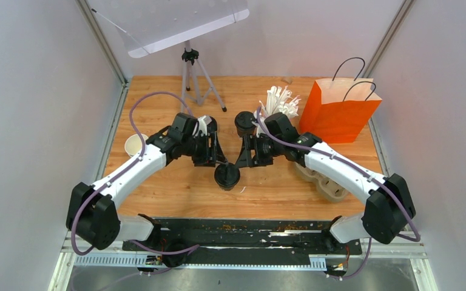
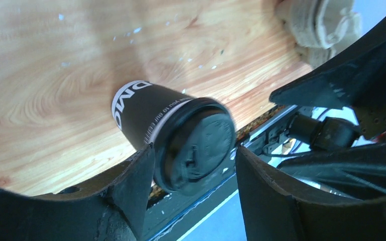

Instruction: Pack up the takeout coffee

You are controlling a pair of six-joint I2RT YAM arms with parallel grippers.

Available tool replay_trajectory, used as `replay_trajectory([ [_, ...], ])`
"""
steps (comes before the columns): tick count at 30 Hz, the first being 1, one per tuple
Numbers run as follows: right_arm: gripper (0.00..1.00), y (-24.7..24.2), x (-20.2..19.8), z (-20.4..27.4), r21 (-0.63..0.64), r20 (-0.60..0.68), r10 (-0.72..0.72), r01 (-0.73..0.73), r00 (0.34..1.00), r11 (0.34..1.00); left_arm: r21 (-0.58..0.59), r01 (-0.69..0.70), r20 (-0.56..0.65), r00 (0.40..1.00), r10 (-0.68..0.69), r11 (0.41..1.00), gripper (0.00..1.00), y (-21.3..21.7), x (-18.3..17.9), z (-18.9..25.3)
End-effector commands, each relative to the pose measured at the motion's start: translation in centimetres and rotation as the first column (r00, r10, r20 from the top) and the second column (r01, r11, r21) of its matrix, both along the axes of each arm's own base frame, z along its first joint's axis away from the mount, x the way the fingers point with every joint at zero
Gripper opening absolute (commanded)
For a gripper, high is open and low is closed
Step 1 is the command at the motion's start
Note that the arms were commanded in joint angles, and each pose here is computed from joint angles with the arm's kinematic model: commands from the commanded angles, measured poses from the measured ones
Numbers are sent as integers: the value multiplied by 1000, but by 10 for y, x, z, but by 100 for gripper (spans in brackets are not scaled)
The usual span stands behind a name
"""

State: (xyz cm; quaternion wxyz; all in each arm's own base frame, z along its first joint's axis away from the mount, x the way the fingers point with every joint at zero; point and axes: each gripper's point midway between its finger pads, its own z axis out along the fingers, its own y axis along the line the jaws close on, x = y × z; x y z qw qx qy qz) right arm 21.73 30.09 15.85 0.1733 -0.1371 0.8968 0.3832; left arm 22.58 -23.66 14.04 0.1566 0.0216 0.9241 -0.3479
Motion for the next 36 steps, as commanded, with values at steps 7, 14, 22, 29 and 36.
replay_trajectory([
  [7, 83, 20, 4, 46, -120, 184, 55, -33, 981, 992, 59, -68, 223, 973, 54, 996, 71, 19, 21, 67],
  [14, 86, 33, 14, 42, -243, 252, 106, -43, 962, 969, 188, -238, 405, 903, 146, 953, 77, 70, 25, 107],
  [22, 85, 49, 24, 41, -306, 284, 150, -59, 947, 950, 271, -341, 450, 872, 195, 900, 100, 107, 13, 106],
  [29, 72, 55, 24, 28, -354, 251, 167, -70, 954, 933, 232, -300, 385, 902, 196, 925, 100, 97, -1, 79],
  [36, 61, 58, 25, 21, -355, 239, 163, -71, 957, 932, 160, -218, 335, 929, 155, 963, 90, 75, -6, 62],
])
